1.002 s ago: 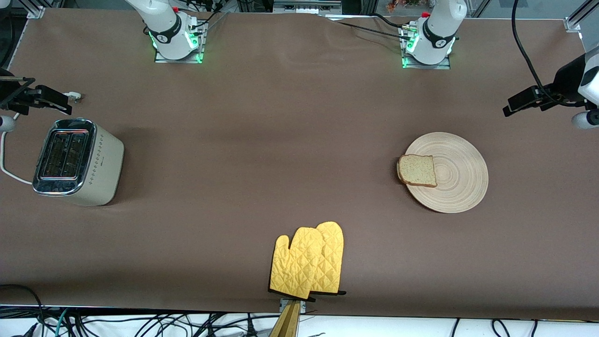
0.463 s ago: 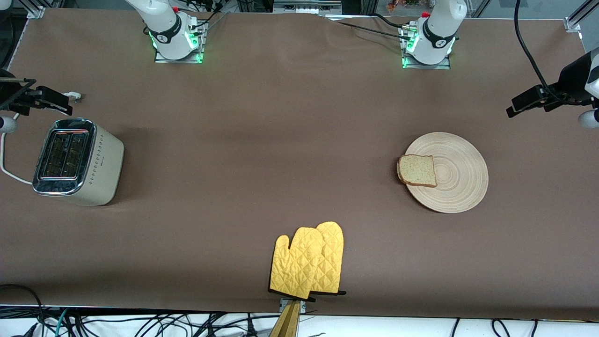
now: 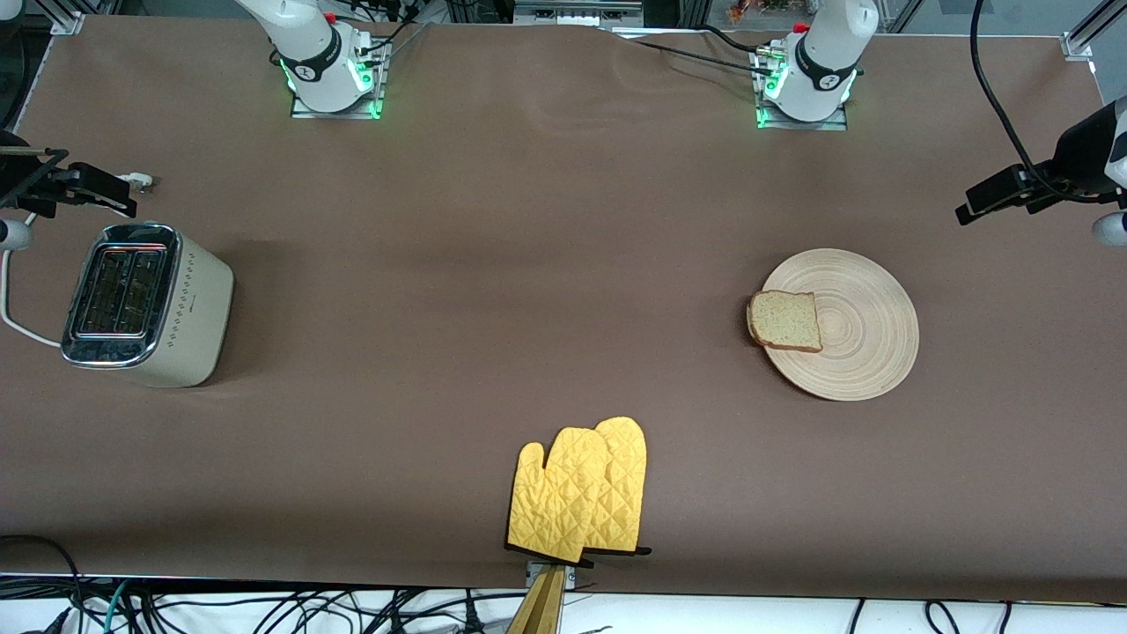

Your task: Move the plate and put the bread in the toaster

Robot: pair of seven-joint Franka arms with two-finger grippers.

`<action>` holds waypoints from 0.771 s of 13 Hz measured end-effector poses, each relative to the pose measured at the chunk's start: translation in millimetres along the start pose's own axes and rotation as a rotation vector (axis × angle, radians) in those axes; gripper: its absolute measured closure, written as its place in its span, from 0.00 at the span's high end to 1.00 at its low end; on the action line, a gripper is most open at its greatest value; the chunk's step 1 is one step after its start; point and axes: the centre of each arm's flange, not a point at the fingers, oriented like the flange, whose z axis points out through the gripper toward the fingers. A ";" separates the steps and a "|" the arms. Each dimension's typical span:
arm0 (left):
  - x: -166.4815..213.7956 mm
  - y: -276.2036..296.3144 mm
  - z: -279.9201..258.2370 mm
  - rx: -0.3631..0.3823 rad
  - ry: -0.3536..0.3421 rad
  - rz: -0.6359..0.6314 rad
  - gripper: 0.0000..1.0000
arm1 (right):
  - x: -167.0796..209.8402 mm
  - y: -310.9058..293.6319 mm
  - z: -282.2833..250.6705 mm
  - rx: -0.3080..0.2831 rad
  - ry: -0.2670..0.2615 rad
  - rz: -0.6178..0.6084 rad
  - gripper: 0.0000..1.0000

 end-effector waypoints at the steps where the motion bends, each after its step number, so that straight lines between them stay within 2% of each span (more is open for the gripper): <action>1: 0.0 0.3 0.2 0.024 0.005 0.005 1.00 | 0.0 0.0 0.0 0.000 0.000 0.000 1.00; 3: -1.3 6.0 0.3 0.046 0.010 0.018 1.00 | 0.1 0.0 0.1 0.000 0.000 0.000 1.00; 10: -1.5 7.1 0.3 0.047 0.010 0.020 1.00 | 0.1 0.0 0.1 0.000 0.000 0.000 1.00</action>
